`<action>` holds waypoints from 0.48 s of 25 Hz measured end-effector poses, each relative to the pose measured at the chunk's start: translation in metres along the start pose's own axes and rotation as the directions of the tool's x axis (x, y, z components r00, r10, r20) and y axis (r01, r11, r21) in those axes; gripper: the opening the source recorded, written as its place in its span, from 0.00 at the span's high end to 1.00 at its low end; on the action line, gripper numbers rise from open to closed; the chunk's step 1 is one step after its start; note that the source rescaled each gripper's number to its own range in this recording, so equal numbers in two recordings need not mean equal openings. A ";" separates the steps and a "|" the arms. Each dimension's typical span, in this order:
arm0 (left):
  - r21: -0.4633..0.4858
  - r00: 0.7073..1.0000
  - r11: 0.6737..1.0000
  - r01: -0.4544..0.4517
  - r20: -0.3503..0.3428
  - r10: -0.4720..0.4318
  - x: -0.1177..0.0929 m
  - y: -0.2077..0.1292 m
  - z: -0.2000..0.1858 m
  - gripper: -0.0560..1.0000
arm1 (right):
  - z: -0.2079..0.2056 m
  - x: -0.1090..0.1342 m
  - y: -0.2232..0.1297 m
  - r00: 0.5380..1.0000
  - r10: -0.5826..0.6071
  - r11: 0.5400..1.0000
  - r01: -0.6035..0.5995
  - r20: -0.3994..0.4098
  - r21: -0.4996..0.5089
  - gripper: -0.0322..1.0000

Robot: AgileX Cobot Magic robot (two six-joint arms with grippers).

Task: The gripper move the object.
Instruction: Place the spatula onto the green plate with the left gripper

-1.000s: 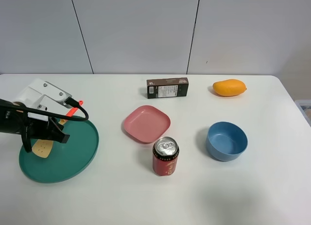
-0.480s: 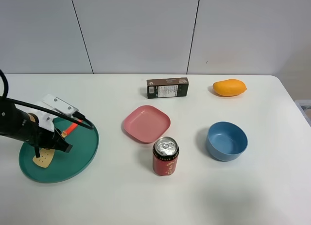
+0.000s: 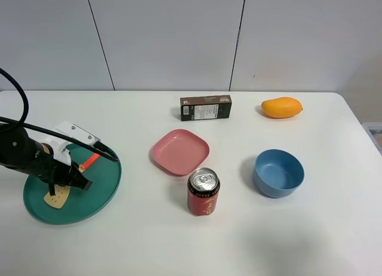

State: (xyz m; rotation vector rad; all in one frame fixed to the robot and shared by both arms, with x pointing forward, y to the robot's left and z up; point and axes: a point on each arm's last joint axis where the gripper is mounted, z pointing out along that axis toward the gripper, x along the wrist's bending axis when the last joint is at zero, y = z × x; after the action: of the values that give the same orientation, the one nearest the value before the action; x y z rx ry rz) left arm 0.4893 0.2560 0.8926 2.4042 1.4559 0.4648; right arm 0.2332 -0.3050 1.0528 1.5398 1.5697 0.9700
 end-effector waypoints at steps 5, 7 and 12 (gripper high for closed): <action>0.001 1.000 1.000 -0.024 -0.001 0.024 0.000 0.000 0.001 0.90 | 0.000 0.000 0.000 1.000 0.000 1.000 0.000 0.000 0.000 0.00; -0.007 0.999 0.999 -0.054 -0.006 0.054 0.000 0.001 0.002 0.73 | 0.000 0.000 0.000 1.000 0.000 1.000 0.000 0.000 0.000 0.00; -0.050 0.998 0.997 -0.065 -0.024 0.063 0.002 0.005 0.002 0.21 | 0.000 0.000 0.000 1.000 0.000 1.000 0.000 0.000 0.000 0.00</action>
State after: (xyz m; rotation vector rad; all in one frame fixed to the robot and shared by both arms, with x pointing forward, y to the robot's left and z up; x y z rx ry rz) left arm 0.4944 0.2554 0.8932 2.4192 1.3628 0.5381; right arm 0.2332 -0.3050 1.0528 1.5398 1.5697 0.9700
